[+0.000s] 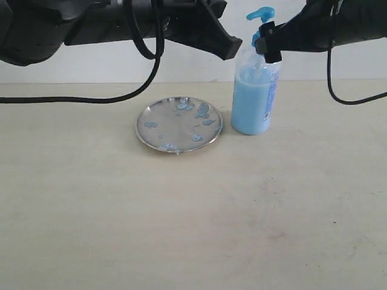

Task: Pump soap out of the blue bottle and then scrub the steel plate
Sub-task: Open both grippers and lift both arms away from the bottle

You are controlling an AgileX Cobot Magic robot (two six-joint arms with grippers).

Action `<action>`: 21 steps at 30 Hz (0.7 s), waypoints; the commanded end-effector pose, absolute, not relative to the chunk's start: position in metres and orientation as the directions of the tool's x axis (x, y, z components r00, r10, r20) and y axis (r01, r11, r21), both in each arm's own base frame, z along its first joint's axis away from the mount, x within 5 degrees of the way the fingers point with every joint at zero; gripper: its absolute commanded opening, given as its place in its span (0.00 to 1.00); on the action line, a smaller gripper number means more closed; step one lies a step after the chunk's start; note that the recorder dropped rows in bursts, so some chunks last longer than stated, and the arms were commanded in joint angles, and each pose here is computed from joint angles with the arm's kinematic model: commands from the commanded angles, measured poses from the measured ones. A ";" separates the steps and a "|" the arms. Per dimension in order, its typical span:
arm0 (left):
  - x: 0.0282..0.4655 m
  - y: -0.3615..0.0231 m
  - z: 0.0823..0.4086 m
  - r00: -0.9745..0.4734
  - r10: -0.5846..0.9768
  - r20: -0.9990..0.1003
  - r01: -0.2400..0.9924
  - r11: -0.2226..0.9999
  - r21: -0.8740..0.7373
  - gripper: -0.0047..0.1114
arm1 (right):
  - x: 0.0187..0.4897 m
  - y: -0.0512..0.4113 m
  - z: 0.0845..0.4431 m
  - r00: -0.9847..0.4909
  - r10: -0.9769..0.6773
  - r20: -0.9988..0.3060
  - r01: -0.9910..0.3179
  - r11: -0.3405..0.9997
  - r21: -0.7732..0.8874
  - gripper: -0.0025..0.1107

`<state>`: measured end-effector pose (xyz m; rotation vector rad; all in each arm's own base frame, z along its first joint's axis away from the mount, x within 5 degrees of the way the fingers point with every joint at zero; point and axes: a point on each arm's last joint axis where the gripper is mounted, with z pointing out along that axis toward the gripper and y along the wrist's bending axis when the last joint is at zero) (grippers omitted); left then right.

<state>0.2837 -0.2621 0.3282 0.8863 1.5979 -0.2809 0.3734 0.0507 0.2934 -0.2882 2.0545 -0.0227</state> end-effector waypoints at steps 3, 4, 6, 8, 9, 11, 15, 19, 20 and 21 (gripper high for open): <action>0.301 -0.280 0.306 0.044 0.471 -0.881 0.700 0.615 0.363 0.08 | 0.366 0.049 0.302 -0.458 -0.241 -0.856 -0.203 0.965 -0.163 0.94; 0.307 -0.288 0.301 0.038 0.479 -0.877 0.716 0.599 0.358 0.08 | 0.366 0.049 0.302 -0.462 -0.241 -0.854 -0.203 0.965 -0.163 0.94; 0.315 -0.300 0.298 0.044 0.479 -0.877 0.727 0.586 0.357 0.08 | 0.366 0.049 0.301 -0.465 -0.242 -0.852 -0.204 0.965 -0.163 0.94; 0.319 -0.315 0.306 0.070 0.454 -0.888 0.729 0.585 0.356 0.08 | 0.367 0.049 0.302 -0.452 -0.240 -0.859 -0.203 0.965 -0.163 0.94; 0.319 -0.322 0.312 0.081 0.431 -0.899 0.731 0.588 0.347 0.08 | 0.367 0.050 0.303 -0.443 -0.235 -0.865 -0.200 0.967 -0.160 0.94; 0.314 -0.333 0.326 0.107 0.390 -0.915 0.736 0.587 0.336 0.08 | 0.367 0.050 0.304 -0.435 -0.232 -0.870 -0.199 0.967 -0.159 0.87; 0.289 -0.348 0.344 0.108 0.349 -0.931 0.803 0.522 0.289 0.08 | 0.363 0.048 0.305 -0.470 -0.229 -0.853 -0.195 0.969 -0.153 0.33; 0.263 -0.343 0.360 0.130 0.339 -0.932 0.827 0.481 0.291 0.08 | 0.355 0.047 0.310 -0.494 -0.275 -0.825 -0.217 0.958 -0.190 0.04; 0.258 -0.336 0.368 0.148 0.316 -0.937 0.809 0.507 0.299 0.08 | 0.352 0.045 0.314 -0.491 -0.273 -0.827 -0.213 0.958 -0.190 0.03; 0.255 -0.330 0.376 0.158 0.291 -0.944 0.791 0.535 0.297 0.08 | 0.349 0.045 0.319 -0.481 -0.272 -0.833 -0.211 0.959 -0.191 0.03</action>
